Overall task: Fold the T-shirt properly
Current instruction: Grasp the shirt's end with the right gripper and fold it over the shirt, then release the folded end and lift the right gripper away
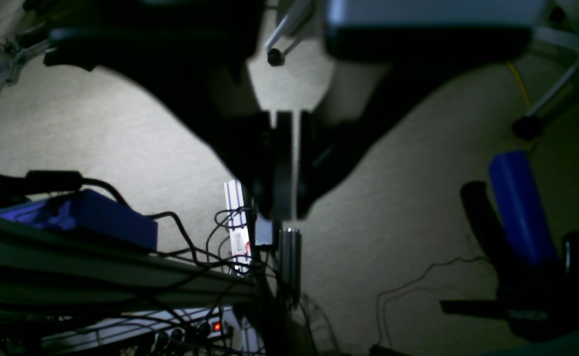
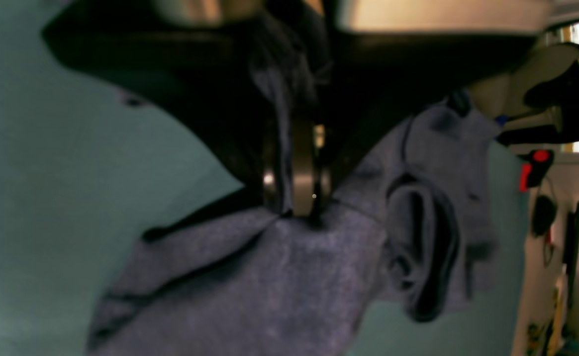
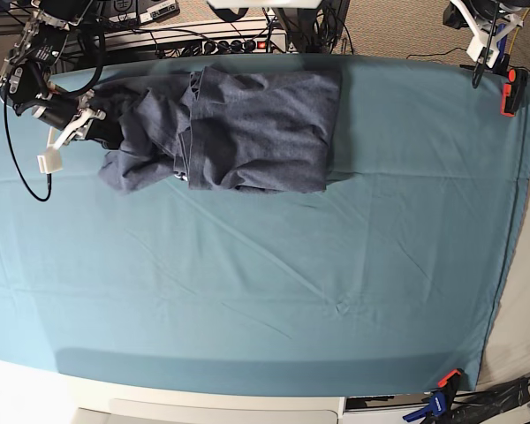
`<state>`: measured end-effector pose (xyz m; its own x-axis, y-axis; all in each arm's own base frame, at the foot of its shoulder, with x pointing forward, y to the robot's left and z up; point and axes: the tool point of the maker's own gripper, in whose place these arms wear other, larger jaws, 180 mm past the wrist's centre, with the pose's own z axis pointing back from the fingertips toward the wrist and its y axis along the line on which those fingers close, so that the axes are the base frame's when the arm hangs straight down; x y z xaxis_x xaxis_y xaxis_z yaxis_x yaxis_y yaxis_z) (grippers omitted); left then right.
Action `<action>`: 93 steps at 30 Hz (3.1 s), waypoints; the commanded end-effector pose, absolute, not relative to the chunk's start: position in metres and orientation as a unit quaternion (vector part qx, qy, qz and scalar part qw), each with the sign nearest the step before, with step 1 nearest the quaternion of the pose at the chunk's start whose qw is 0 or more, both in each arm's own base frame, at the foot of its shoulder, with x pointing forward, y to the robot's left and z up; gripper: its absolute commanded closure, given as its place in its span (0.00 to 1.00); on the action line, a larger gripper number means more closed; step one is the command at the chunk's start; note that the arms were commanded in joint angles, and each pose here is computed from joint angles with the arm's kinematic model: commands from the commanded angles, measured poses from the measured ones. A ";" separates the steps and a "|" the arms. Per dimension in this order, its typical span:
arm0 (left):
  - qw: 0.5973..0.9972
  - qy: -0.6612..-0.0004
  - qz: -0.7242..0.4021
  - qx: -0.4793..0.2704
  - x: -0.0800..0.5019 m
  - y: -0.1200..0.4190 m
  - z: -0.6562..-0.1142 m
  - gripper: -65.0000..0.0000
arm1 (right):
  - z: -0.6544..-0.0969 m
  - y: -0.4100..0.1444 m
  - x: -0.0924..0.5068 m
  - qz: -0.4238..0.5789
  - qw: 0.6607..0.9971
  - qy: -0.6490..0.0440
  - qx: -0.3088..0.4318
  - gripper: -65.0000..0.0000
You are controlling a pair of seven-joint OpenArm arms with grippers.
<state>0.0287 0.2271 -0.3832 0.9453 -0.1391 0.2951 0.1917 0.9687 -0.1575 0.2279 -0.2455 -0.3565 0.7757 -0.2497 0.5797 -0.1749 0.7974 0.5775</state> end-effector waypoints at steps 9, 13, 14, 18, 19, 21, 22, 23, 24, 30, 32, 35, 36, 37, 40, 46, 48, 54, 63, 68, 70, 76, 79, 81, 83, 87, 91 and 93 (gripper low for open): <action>0.981 -0.147 -0.089 -0.091 0.029 0.228 -0.379 1.00 | -0.298 -0.164 0.218 0.078 0.845 -0.408 0.338 1.00; 0.981 -0.147 -0.089 -0.092 0.029 0.228 -0.379 1.00 | -0.283 -0.125 0.212 0.121 0.835 -0.426 0.328 1.00; 0.981 -0.147 -0.089 -0.091 0.029 0.228 -0.379 1.00 | -0.280 -0.118 0.213 0.128 0.832 -0.433 0.322 1.00; 0.981 -0.149 -0.090 -0.091 0.030 0.228 -0.379 1.00 | -0.275 -0.095 0.222 0.144 0.821 -0.454 0.314 1.00; 0.980 -0.149 -0.089 -0.091 0.031 0.228 -0.379 1.00 | -0.278 -0.090 0.222 0.150 0.822 -0.451 0.313 1.00; 0.980 -0.151 -0.090 -0.091 0.032 0.228 -0.379 1.00 | -0.283 -0.077 0.223 0.164 0.823 -0.448 0.309 1.00; 0.980 -0.151 -0.090 -0.091 0.032 0.228 -0.379 1.00 | -0.285 -0.071 0.223 0.172 0.823 -0.445 0.308 1.00; 0.980 -0.151 -0.090 -0.091 0.032 0.228 -0.379 1.00 | -0.287 -0.065 0.223 0.177 0.824 -0.442 0.308 1.00; 0.980 -0.152 -0.090 -0.091 0.032 0.228 -0.379 1.00 | -0.288 -0.059 0.223 0.184 0.823 -0.440 0.309 1.00; 0.980 -0.151 -0.089 -0.092 0.032 0.228 -0.379 1.00 | -0.297 -0.035 0.224 0.211 0.827 -0.433 0.289 1.00; 0.980 -0.151 -0.090 -0.092 0.032 0.228 -0.379 1.00 | -0.302 -0.031 0.222 0.220 0.832 -0.426 0.280 1.00; 0.980 -0.151 -0.090 -0.092 0.032 0.228 -0.379 1.00 | -0.305 -0.026 0.221 0.230 0.834 -0.420 0.275 1.00; 0.980 -0.151 -0.090 -0.091 0.032 0.228 -0.379 1.00 | -0.305 -0.026 0.220 0.231 0.834 -0.420 0.276 1.00; 0.980 -0.151 -0.090 -0.091 0.032 0.228 -0.379 1.00 | -0.305 -0.025 0.220 0.230 0.833 -0.420 0.276 1.00; 0.980 -0.151 -0.090 -0.091 0.032 0.228 -0.379 1.00 | -0.302 -0.025 0.222 0.228 0.829 -0.427 0.278 0.91; 0.980 -0.151 -0.091 -0.091 0.032 0.229 -0.378 1.00 | -0.291 -0.016 0.221 0.215 0.814 -0.438 0.317 0.86; 0.980 -0.151 -0.091 -0.091 0.032 0.229 -0.378 1.00 | -0.286 -0.013 0.220 0.210 0.807 -0.441 0.333 0.86; 0.980 -0.153 -0.092 -0.091 0.034 0.228 -0.378 1.00 | -0.276 -0.012 0.230 0.213 0.795 -0.458 0.336 0.86; 0.974 -0.179 -0.104 -0.088 0.051 0.224 -0.370 0.97 | -0.253 0.002 0.247 0.212 0.769 -0.491 0.350 0.86; 0.971 -0.191 -0.114 -0.087 0.056 0.220 -0.363 0.97 | -0.248 0.007 0.248 0.213 0.762 -0.498 0.355 0.86; 0.971 -0.191 -0.114 -0.087 0.056 0.220 -0.363 0.97 | -0.241 0.006 0.244 0.236 0.756 -0.504 0.345 0.86; 0.972 -0.189 -0.114 -0.087 0.056 0.220 -0.363 0.97 | -0.211 -0.063 0.252 0.227 0.776 -0.556 0.191 0.86; 0.972 -0.189 -0.114 -0.087 0.056 0.220 -0.363 0.97 | -0.219 -0.141 0.257 0.159 0.815 -0.550 0.083 0.94; 0.971 -0.191 -0.114 -0.087 0.056 0.220 -0.363 0.97 | -0.220 -0.200 0.252 0.101 0.837 -0.538 0.001 1.00; 0.971 -0.191 -0.114 -0.087 0.057 0.220 -0.363 0.97 | -0.212 -0.250 0.239 0.046 0.842 -0.534 -0.062 1.00; 0.971 -0.191 -0.114 -0.087 0.057 0.220 -0.363 0.97 | -0.205 -0.313 0.203 -0.023 0.848 -0.509 -0.145 1.00; 0.970 -0.193 -0.112 -0.091 0.057 0.219 -0.362 0.97 | -0.219 -0.314 0.181 -0.033 0.870 -0.474 -0.128 1.00; 0.970 -0.195 -0.112 -0.090 0.058 0.219 -0.362 0.97 | -0.241 -0.310 0.180 -0.038 0.885 -0.454 -0.094 1.00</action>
<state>0.0561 0.2195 -0.3675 0.9082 -0.1731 0.3811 0.2396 0.9615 -0.1343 0.1778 -0.3071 -0.2450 0.5930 0.0072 0.8052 0.1492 0.9817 -0.1186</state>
